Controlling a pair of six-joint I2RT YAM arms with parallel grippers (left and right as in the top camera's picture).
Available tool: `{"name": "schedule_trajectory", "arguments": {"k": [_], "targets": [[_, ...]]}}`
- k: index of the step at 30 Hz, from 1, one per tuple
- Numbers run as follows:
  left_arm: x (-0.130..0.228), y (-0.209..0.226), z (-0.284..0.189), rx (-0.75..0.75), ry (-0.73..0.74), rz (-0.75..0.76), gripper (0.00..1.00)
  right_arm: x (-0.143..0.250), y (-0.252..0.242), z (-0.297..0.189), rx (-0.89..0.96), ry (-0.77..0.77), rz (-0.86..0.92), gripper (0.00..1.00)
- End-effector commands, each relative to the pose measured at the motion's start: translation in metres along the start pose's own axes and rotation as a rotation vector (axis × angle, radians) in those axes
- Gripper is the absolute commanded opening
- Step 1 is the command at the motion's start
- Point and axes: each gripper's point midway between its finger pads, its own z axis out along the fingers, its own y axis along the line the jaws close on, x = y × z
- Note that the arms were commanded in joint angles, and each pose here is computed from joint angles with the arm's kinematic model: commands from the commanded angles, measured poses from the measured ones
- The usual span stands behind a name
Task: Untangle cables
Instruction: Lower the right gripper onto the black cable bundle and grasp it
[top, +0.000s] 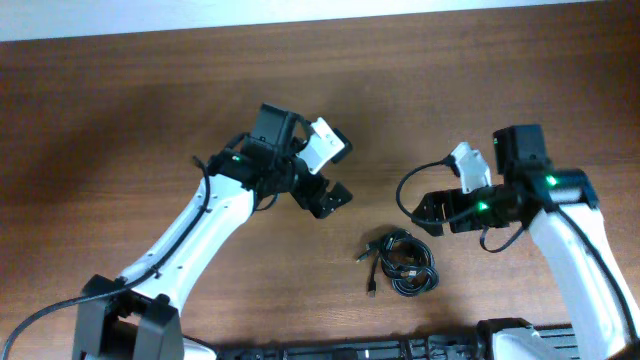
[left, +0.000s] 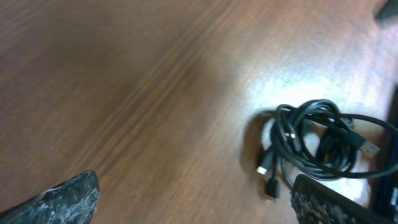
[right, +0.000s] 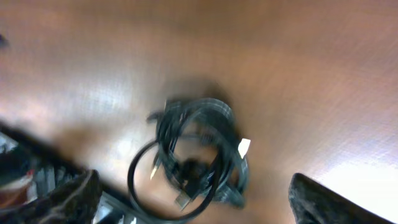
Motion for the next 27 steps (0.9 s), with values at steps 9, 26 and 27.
{"name": "schedule_trajectory", "arguments": {"k": [9,26,27], "targets": [[-0.028,0.056,-0.025,-0.123,-0.162,-0.07,0.99,0.041,0.013,0.072,-0.111,0.395,-0.024,0.92],[-0.021,0.104,-0.053,-0.221,-0.217,-0.137,0.99,0.042,-0.039,0.101,0.097,0.37,-0.12,0.91],[-0.024,0.105,-0.054,-0.227,-0.228,-0.129,0.99,0.043,-0.036,0.105,0.072,0.36,-0.119,0.9]]}}
